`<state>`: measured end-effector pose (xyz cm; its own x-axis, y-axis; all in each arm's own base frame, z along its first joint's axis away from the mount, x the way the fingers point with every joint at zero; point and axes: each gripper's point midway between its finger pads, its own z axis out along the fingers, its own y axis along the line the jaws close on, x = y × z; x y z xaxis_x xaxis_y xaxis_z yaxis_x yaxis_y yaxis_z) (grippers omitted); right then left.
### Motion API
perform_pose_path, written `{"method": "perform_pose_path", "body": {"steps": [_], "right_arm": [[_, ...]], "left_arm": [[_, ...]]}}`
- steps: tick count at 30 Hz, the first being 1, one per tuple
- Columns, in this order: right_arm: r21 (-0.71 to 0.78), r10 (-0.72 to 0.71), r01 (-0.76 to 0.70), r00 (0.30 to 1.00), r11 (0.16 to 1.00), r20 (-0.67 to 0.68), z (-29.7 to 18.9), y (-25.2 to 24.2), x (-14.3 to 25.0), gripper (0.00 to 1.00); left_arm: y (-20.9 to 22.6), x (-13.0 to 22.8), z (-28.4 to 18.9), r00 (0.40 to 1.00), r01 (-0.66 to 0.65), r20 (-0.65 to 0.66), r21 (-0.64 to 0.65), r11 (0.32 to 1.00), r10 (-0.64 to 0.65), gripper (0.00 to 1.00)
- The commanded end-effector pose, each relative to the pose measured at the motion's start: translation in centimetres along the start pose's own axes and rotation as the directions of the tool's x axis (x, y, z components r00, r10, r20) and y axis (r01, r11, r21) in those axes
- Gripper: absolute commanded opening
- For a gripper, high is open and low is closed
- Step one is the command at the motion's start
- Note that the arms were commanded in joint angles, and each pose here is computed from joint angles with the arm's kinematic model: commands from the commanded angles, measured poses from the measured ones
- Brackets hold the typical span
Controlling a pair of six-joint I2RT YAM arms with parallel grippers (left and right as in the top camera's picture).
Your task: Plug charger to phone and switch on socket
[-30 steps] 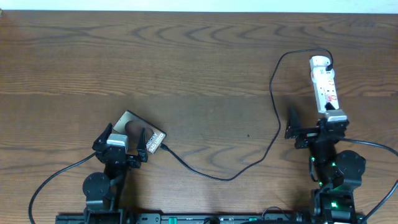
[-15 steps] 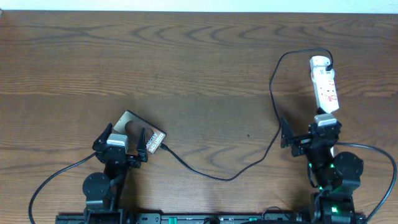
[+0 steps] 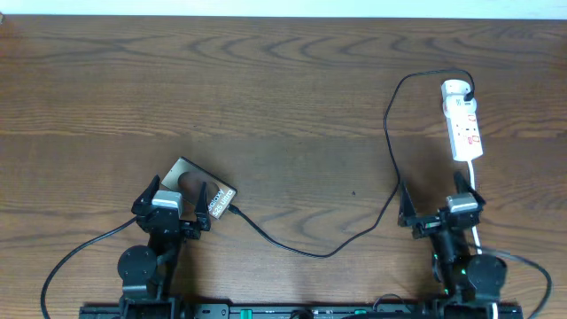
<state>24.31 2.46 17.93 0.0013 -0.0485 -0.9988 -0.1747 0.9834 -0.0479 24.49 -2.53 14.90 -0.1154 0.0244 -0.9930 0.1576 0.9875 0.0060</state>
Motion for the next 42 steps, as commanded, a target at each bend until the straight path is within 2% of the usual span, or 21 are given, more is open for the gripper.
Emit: {"method": "perform_pose_path", "body": {"steps": [1,9,22,33,42], "right_arm": [[0.071,0.098,-0.095,0.994,0.993,-0.038,0.0,-1.1,1.7,0.99],[0.112,0.104,-0.096,0.992,0.989,-0.07,0.0,-1.8,2.5,0.99],[0.119,0.143,-0.118,0.963,0.986,-0.228,0.4,-1.7,6.3,0.99],[0.107,0.096,-0.092,0.995,0.99,-0.035,0.0,-1.7,1.7,0.99],[0.108,0.1,-0.094,0.994,0.99,-0.05,0.0,-1.7,2.1,0.99]], "left_arm": [[-0.2,1.4,0.0,0.999,0.011,-0.048,0.014,1.0,-0.01,0.87],[-0.2,1.5,0.0,0.999,0.011,-0.048,0.014,1.0,-0.01,0.87],[-0.2,1.4,0.0,0.999,0.011,-0.048,0.014,1.0,-0.01,0.87],[-0.2,1.5,0.0,0.999,0.011,-0.048,0.013,1.0,-0.01,0.87],[-0.2,1.5,0.0,0.999,0.011,-0.048,0.013,1.0,-0.01,0.87]]}}
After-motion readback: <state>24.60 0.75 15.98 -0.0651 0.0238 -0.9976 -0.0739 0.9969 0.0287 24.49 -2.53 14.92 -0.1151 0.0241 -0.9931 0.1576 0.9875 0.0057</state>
